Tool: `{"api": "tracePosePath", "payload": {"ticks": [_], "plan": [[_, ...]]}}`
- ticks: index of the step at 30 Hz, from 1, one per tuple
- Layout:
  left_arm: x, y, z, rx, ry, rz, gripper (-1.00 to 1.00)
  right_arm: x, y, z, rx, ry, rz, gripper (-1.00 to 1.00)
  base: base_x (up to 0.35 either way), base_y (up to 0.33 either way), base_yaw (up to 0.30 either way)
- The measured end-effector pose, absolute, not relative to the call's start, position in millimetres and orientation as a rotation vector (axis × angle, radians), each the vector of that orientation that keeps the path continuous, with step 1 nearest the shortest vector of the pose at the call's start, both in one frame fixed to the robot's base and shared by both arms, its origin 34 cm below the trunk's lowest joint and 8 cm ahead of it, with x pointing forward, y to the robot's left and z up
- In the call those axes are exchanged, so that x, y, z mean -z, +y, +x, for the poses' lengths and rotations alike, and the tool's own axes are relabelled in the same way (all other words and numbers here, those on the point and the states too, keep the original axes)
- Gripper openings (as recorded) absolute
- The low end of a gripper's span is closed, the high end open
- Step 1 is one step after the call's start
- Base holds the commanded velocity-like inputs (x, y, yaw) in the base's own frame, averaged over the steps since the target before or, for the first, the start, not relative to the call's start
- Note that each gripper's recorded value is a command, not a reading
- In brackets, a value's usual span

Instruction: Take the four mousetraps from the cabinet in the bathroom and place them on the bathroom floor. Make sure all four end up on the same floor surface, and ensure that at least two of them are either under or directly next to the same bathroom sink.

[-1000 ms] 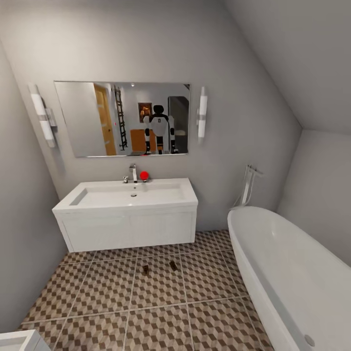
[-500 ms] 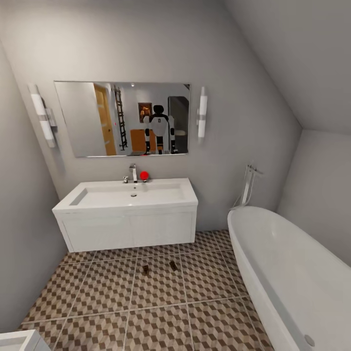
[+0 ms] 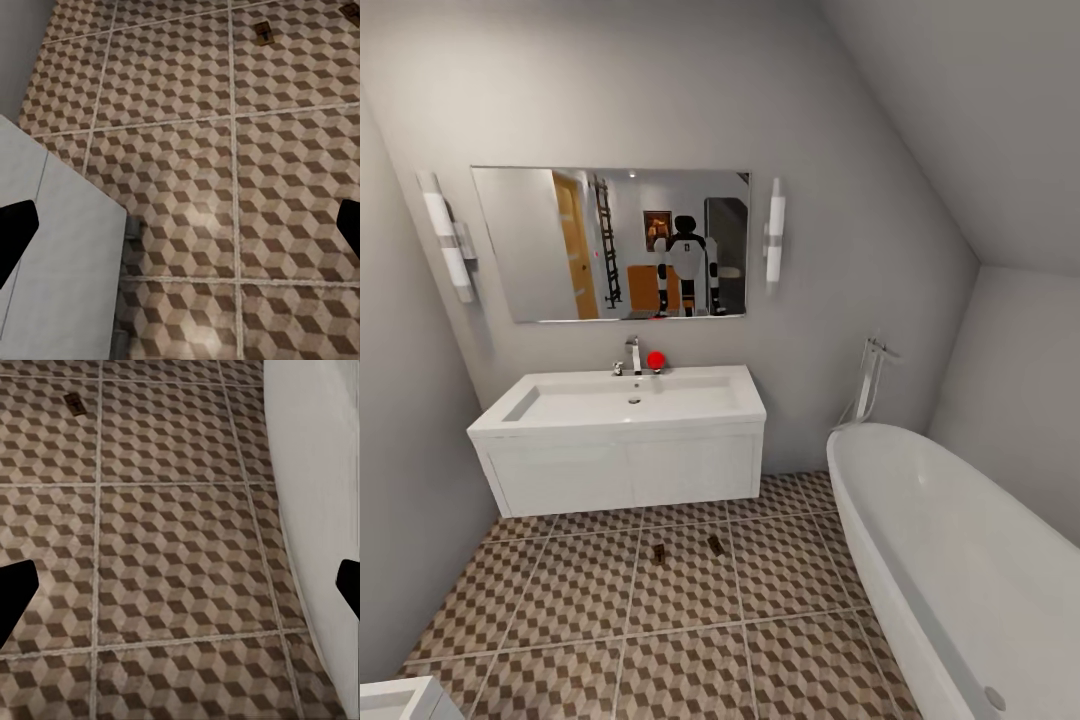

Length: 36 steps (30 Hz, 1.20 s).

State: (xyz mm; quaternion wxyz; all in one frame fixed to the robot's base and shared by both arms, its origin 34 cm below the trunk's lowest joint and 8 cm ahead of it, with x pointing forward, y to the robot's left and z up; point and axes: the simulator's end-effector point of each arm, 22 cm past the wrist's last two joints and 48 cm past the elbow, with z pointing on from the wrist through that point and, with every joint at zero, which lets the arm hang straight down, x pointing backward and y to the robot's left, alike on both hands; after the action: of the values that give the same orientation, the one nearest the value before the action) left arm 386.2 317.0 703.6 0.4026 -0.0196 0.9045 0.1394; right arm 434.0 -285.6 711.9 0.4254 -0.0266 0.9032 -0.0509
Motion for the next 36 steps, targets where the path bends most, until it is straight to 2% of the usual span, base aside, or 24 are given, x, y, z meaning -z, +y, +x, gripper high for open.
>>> {"api": "tracePosePath", "payload": {"ticks": [15, 36], "plan": [[-702.9, 316.9, 385.2, -0.35, 2.288, -0.078, 1.0, -711.4, -295.4, 432.9, 0.154, 2.263, 0.001, 1.0, -0.04, 0.0, 0.0], [-702.7, 316.7, 385.4, -0.348, 2.288, -0.077, 1.0, -711.7, -295.1, 433.4, 0.154, 2.26, -0.001, 1.0, -0.316, 0.0, 0.0]]}}
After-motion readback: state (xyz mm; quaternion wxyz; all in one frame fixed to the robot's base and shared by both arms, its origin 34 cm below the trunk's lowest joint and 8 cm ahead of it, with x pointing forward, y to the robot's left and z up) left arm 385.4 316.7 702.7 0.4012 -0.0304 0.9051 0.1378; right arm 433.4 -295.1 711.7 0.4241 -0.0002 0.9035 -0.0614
